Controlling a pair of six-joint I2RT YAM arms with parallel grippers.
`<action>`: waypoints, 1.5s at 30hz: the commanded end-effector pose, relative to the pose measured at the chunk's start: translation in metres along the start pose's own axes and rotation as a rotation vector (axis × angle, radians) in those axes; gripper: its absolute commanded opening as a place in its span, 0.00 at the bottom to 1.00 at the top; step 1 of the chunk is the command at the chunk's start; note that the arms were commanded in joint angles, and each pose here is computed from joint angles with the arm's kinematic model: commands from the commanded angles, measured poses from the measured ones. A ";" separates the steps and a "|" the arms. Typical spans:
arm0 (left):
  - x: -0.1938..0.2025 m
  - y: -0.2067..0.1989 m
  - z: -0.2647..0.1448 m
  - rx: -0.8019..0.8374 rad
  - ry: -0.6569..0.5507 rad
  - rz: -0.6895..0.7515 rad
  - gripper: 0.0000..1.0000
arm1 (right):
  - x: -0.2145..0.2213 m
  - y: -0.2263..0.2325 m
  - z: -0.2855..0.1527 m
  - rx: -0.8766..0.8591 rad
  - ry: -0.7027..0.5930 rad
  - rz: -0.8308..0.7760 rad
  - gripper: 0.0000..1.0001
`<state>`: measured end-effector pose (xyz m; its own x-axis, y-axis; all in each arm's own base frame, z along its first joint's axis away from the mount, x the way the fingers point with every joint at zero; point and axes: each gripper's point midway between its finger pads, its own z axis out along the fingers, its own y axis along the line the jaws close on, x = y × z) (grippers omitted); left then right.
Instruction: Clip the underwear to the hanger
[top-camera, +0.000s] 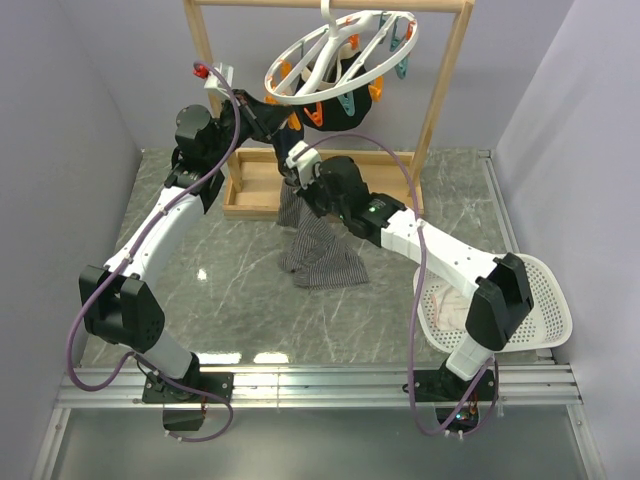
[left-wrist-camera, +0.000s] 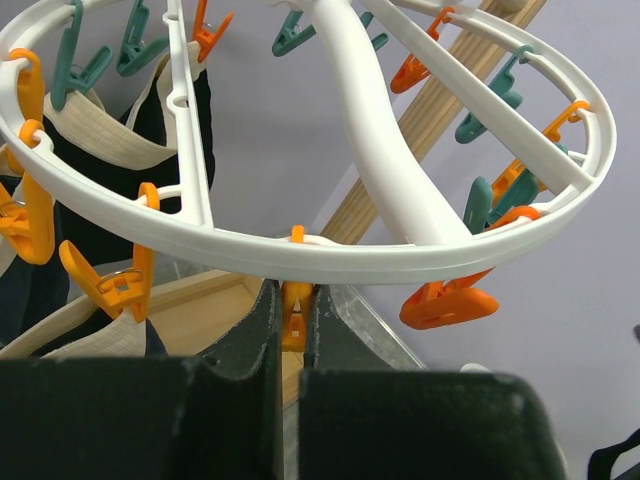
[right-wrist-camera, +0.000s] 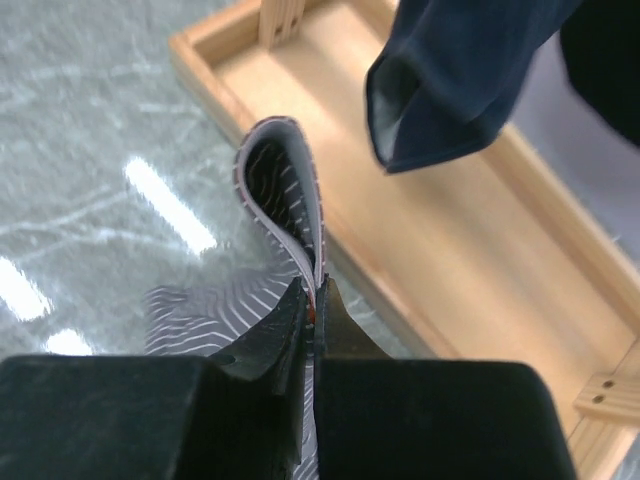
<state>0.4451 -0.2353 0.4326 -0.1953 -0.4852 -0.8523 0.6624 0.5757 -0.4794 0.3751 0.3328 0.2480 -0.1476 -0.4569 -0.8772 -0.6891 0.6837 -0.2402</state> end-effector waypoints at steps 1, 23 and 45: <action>-0.004 -0.010 -0.004 0.014 0.008 0.022 0.00 | -0.054 -0.022 -0.028 0.058 -0.125 -0.007 0.00; -0.002 -0.015 -0.004 0.033 0.026 0.053 0.00 | -0.083 -0.056 -0.027 0.091 -0.072 -0.013 0.00; 0.009 -0.012 -0.001 0.033 0.054 0.048 0.00 | -0.110 -0.089 -0.036 0.157 -0.115 0.018 0.00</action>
<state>0.4433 -0.2403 0.4277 -0.1850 -0.4495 -0.8739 0.6719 0.5912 -0.4462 0.4228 0.3072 0.3473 -0.1232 -0.4280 -0.8954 -0.5997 0.7509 -0.2765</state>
